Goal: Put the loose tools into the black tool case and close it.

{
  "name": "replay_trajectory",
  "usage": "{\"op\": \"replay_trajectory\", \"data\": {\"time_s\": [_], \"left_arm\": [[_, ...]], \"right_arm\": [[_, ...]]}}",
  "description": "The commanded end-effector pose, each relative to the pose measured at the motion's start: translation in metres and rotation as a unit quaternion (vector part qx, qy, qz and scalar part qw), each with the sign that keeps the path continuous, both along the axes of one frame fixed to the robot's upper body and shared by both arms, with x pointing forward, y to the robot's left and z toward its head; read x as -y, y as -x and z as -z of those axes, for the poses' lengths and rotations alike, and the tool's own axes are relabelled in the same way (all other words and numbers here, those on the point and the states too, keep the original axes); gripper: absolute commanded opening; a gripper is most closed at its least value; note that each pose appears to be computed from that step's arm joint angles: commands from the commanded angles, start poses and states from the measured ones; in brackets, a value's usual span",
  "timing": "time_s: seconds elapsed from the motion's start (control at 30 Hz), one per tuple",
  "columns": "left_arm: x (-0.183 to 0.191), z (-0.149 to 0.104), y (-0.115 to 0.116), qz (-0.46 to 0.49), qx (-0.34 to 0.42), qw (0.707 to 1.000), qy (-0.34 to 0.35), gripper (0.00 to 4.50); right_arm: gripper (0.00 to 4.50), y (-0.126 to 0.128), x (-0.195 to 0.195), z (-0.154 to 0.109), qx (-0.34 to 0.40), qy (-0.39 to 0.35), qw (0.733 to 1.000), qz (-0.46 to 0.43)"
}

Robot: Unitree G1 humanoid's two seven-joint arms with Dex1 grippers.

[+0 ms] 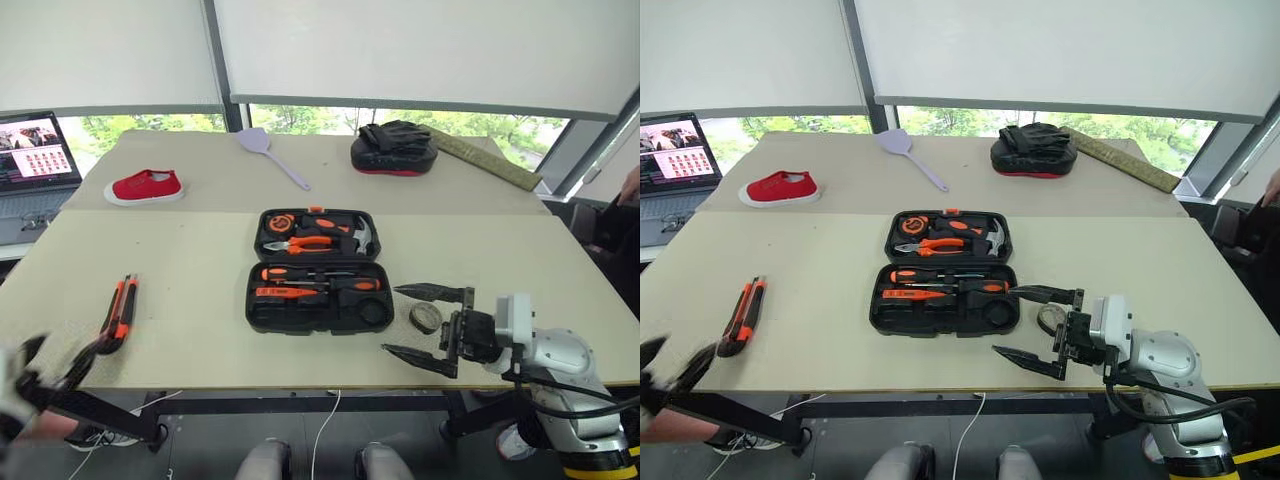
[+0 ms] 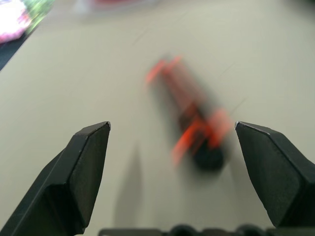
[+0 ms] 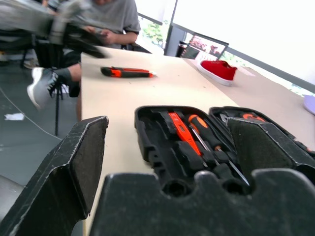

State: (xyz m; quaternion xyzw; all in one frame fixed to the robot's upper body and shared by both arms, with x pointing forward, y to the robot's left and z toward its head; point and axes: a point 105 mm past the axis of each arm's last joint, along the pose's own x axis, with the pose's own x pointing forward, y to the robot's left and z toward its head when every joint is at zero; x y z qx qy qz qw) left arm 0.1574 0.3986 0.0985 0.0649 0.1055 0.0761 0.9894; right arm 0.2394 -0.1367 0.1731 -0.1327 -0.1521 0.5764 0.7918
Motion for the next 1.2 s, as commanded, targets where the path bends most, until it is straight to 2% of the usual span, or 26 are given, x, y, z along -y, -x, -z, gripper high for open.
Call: {"op": "replay_trajectory", "data": {"time_s": [0.03, 0.07, 0.2, 0.3, 0.4, 0.53, 0.63, 0.8, 0.9, 0.93, 1.03, 1.1, 1.2], "left_arm": [[-0.008, -0.012, 0.021, -0.047, 0.016, 0.999, 0.007, 4.40], [-0.008, -0.012, 0.023, -0.052, 0.017, 0.998, 0.011, 4.40], [0.012, -0.025, 0.004, -0.031, 0.044, 0.997, 0.058, 4.40], [0.029, -0.029, -0.030, -0.011, 0.019, 0.996, 0.088, 4.40], [0.029, -0.031, -0.060, -0.039, -0.010, 0.996, 0.075, 4.40], [0.053, -0.040, -0.102, -0.034, -0.027, 0.995, 0.089, 4.40], [0.058, -0.021, -0.118, -0.054, -0.092, 0.990, 0.092, 4.40], [0.057, -0.004, -0.127, -0.074, -0.145, 0.984, 0.070, 4.40], [0.047, -0.004, -0.126, -0.097, -0.147, 0.982, 0.067, 3.66], [0.046, -0.003, -0.126, -0.097, -0.150, 0.982, 0.068, 3.29], [0.052, -0.006, -0.133, -0.067, -0.133, 0.986, 0.074, 2.22], [0.063, -0.023, -0.145, -0.010, -0.084, 0.995, 0.061, 1.73], [0.100, -0.064, -0.157, 0.158, 0.010, 0.987, 0.030, 1.73]], "right_arm": [[4.50, 0.005, 0.005, -0.012, 0.007, -0.008, 1.000, -0.006], [4.50, 0.005, 0.005, -0.011, 0.005, -0.007, 1.000, -0.008], [4.50, 0.002, 0.002, -0.015, 0.008, -0.012, 1.000, -0.007], [4.50, -0.004, -0.002, -0.023, 0.030, -0.021, 0.999, -0.007], [4.50, -0.010, -0.003, -0.027, 0.037, -0.020, 0.999, -0.004], [4.50, -0.018, -0.002, -0.030, 0.047, -0.017, 0.999, 0.010], [4.50, -0.020, -0.002, -0.031, 0.052, -0.016, 0.998, 0.011], [4.50, -0.020, -0.002, -0.034, 0.057, -0.015, 0.998, 0.015], [4.50, -0.019, 0.001, -0.035, 0.051, -0.017, 0.998, 0.017], [4.50, -0.018, 0.002, -0.035, 0.048, -0.017, 0.999, 0.018], [4.50, -0.018, 0.003, -0.035, 0.046, -0.016, 0.999, 0.016], [4.50, -0.017, 0.002, -0.036, 0.047, -0.016, 0.999, 0.013], [4.50, -0.016, 0.005, -0.041, 0.056, -0.010, 0.998, 0.016]]}}
